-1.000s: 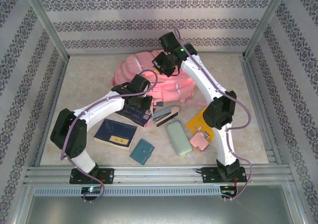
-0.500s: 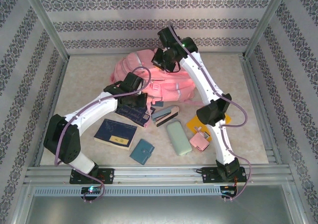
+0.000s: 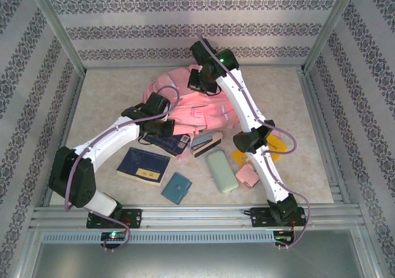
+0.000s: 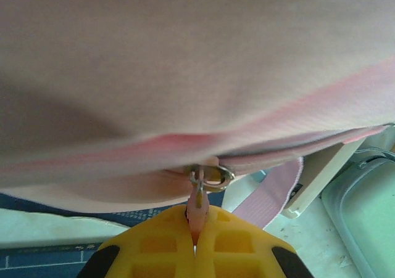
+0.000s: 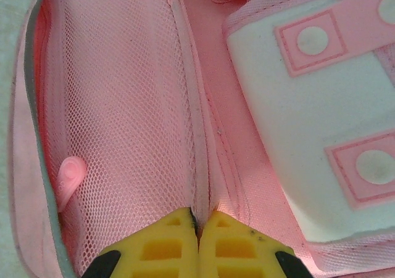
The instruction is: Pack books, pencil case, and school supplies into a backpack
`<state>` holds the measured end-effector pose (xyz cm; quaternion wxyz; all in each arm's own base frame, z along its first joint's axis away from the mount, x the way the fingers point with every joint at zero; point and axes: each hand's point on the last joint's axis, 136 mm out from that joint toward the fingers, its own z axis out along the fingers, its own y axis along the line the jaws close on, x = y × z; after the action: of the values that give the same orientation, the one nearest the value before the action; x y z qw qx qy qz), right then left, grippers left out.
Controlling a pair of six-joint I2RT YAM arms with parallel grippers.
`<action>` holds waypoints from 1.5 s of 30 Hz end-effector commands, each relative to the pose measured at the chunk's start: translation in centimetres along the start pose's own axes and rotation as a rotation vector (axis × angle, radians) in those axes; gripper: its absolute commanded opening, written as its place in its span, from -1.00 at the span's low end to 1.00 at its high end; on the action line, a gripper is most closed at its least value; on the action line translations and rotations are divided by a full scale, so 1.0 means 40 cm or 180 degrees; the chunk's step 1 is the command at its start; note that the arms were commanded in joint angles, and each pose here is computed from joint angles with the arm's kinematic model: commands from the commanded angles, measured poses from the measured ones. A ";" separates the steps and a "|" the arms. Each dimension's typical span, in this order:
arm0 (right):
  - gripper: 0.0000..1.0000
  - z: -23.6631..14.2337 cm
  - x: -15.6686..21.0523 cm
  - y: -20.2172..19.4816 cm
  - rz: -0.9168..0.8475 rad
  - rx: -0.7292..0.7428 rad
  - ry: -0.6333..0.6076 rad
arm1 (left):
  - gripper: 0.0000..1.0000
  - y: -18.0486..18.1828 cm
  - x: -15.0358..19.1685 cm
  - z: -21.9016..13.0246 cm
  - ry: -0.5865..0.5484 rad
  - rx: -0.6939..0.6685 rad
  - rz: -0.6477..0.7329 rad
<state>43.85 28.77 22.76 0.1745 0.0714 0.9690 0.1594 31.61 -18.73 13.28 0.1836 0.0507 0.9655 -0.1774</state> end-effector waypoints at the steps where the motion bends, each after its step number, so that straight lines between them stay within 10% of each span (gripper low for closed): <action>1: -1.00 -0.062 -0.016 -0.017 -0.0352 0.0130 -0.0243 | -1.00 0.048 -0.009 -0.037 -0.0108 -0.0107 -0.0070; 16: -1.00 -0.053 0.031 -0.051 -0.1002 0.0643 -0.0179 | -1.00 0.055 -0.019 -0.052 -0.0113 0.0107 -0.0142; 20: 0.14 -0.062 0.031 -0.077 -0.1085 0.0879 -0.0220 | -1.00 0.034 -0.019 -0.062 -0.0128 0.0248 -0.0147; 24: 0.62 -0.098 0.015 -0.122 -0.1077 0.1239 -0.0371 | -1.00 0.018 -0.008 -0.061 -0.0108 0.0382 -0.0188; 34: 0.69 -0.258 0.019 -0.209 -0.1285 0.1934 -0.0548 | -1.00 0.005 0.007 -0.046 -0.0083 0.0496 -0.0255; 45: 0.74 -0.256 0.231 -0.391 -0.1110 0.2221 0.0135 | -1.00 -0.003 0.028 -0.032 -0.0028 0.0613 -0.0296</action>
<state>32.68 16.18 25.21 0.1953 -0.0730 0.9566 -0.2034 29.87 -17.70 12.55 0.1523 0.0172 0.9558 -0.2511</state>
